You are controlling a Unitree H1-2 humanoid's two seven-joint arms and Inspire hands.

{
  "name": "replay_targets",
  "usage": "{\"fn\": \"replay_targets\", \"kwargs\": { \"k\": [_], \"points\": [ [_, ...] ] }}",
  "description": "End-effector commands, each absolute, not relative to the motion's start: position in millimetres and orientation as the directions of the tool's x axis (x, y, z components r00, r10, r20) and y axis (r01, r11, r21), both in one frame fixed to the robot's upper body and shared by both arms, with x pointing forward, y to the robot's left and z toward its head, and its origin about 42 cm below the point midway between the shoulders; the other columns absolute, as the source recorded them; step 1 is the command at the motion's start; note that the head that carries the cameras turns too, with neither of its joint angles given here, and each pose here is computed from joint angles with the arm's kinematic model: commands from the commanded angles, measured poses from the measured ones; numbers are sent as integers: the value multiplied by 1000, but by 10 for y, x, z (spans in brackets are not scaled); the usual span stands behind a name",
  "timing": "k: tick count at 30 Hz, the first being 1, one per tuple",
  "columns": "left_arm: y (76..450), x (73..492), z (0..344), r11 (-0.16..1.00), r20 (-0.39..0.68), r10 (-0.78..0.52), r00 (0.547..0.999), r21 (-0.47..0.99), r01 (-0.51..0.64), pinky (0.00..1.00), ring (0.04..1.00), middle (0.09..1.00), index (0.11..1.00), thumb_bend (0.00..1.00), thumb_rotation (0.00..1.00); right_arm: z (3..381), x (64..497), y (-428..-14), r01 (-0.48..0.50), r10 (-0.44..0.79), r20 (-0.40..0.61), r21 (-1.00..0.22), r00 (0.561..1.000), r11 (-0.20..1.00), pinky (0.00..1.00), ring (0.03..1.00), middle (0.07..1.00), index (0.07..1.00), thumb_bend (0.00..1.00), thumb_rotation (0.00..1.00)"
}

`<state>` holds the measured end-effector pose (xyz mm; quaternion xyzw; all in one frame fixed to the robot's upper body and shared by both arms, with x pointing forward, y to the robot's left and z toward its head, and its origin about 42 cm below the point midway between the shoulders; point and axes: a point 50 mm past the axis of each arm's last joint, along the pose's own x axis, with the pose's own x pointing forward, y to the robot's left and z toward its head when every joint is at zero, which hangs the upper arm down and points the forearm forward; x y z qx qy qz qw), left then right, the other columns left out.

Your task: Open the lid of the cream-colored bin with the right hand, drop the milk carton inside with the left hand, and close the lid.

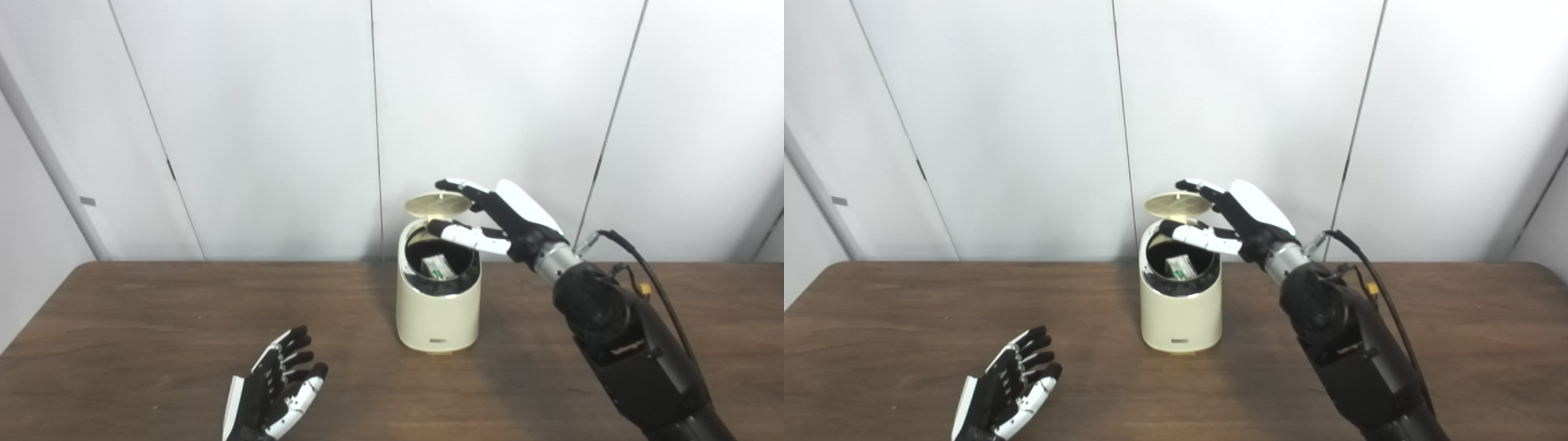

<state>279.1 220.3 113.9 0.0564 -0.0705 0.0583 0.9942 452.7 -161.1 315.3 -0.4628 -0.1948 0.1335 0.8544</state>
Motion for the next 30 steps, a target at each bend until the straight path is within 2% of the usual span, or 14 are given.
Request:
{"fn": "replay_targets", "kwargs": {
  "k": [1, 7, 11, 22, 30],
  "points": [
    [2136, 2731, 1008, 987, 101, 122, 987, 95, -132, 661, 749, 801, 839, 544, 353, 3431, 4540, -1543, 39, 459, 287, -878, 841, 476, 819, 882, 877, 854, 615, 887],
    [2135, 2720, 1024, 987, 106, 121, 987, 90, -131, 643, 743, 801, 842, 559, 372, 3367, 4453, -1574, 75, 471, 272, -916, 839, 395, 903, 915, 876, 851, 592, 894],
    [2133, 2720, 1035, 986, 109, 122, 987, 102, -133, 626, 729, 792, 840, 559, 370, 3365, 4364, -1633, 88, 471, 267, -926, 841, 367, 922, 929, 878, 852, 586, 875],
    [2120, 2700, 1053, 985, 106, 110, 988, 122, -122, 671, 762, 809, 838, 557, 368, 3336, 4145, -1676, 119, 491, 222, -965, 842, 232, 910, 902, 874, 846, 585, 800],
    [2090, 2690, 1056, 985, 108, 112, 988, 121, -125, 670, 758, 804, 831, 564, 381, 3283, 4062, -1614, 118, 517, 183, -981, 836, 157, 903, 898, 871, 827, 613, 787]
  ]
}}
